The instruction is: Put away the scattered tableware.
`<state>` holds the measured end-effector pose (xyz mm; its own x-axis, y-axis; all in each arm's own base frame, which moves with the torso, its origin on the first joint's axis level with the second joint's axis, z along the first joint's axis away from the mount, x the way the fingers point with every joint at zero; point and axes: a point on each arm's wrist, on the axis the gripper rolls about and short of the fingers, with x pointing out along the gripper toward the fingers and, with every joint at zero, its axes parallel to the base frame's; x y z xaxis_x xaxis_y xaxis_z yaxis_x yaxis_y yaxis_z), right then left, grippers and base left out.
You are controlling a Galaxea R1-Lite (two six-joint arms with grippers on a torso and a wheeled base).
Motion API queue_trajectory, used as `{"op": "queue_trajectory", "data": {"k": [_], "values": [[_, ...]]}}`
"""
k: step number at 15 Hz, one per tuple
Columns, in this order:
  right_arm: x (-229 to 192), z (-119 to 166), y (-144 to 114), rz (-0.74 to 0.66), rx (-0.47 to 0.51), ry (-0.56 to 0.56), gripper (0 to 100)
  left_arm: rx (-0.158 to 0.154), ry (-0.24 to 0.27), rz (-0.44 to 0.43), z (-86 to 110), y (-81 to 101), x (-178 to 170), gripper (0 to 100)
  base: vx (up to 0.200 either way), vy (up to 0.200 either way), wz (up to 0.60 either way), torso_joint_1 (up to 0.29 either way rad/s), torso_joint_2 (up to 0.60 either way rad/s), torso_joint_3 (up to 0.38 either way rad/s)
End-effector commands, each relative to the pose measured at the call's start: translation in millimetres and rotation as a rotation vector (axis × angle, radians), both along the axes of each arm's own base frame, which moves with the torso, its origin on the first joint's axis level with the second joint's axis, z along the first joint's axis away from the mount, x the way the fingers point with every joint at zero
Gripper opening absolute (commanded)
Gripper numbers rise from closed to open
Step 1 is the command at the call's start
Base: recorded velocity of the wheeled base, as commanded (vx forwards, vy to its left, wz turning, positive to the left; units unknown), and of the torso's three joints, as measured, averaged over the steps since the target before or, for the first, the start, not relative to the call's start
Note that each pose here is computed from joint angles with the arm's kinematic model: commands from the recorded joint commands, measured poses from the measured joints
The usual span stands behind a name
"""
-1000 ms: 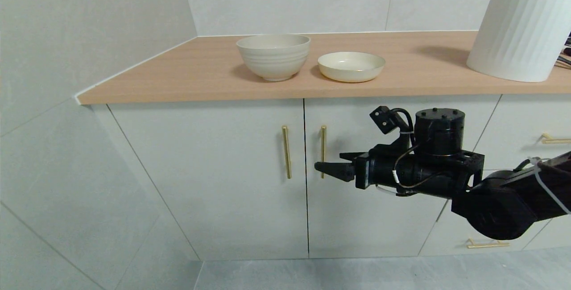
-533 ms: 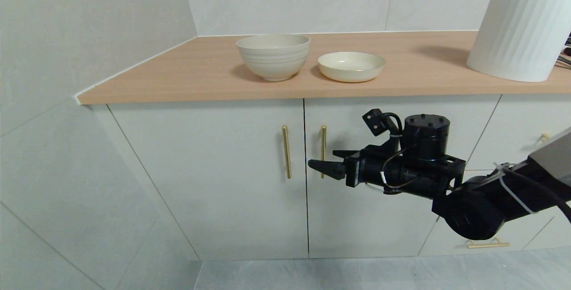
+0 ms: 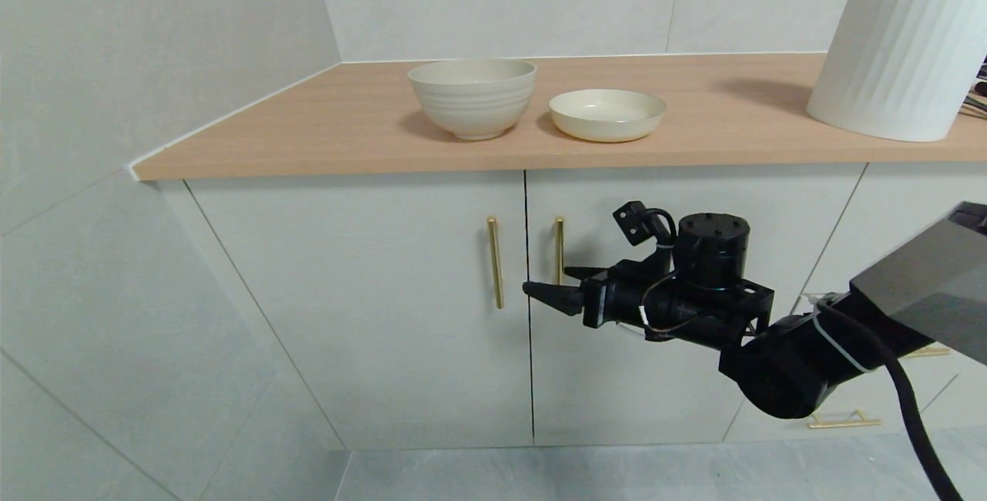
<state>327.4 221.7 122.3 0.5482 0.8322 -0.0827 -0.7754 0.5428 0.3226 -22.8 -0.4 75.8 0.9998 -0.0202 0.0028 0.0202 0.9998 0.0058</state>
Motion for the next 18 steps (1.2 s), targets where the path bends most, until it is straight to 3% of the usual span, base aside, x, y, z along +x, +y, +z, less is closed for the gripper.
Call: {"op": "queue_trajectory", "data": {"k": [1,6,9,15,18], "values": [[-1.0,-3.7,5.8,0.013,0.007,0.005,100,0.000,0.000,0.000,0.0,0.0,0.0,100,0.000,0.000,0.00,0.000,0.00,0.000],[-4.1,-7.4,14.0,0.031,0.023,0.008,100,-0.001,0.000,0.000,0.0,0.0,0.0,100,0.000,0.000,0.00,0.000,0.00,0.000],[-10.4,0.0,17.9,0.048,0.095,0.047,100,-0.001,0.000,0.000,0.0,0.0,0.0,100,0.000,0.000,0.00,0.000,0.00,0.000],[-32.9,9.6,2.6,0.056,0.095,0.068,100,-0.001,0.000,0.000,0.0,0.0,0.0,100,0.000,0.000,0.00,0.000,0.00,0.000],[-58.8,14.7,-0.2,0.149,0.099,0.066,100,-0.001,0.000,-0.001,0.0,0.0,0.0,100,0.000,0.000,0.00,0.000,0.00,0.000]]}}
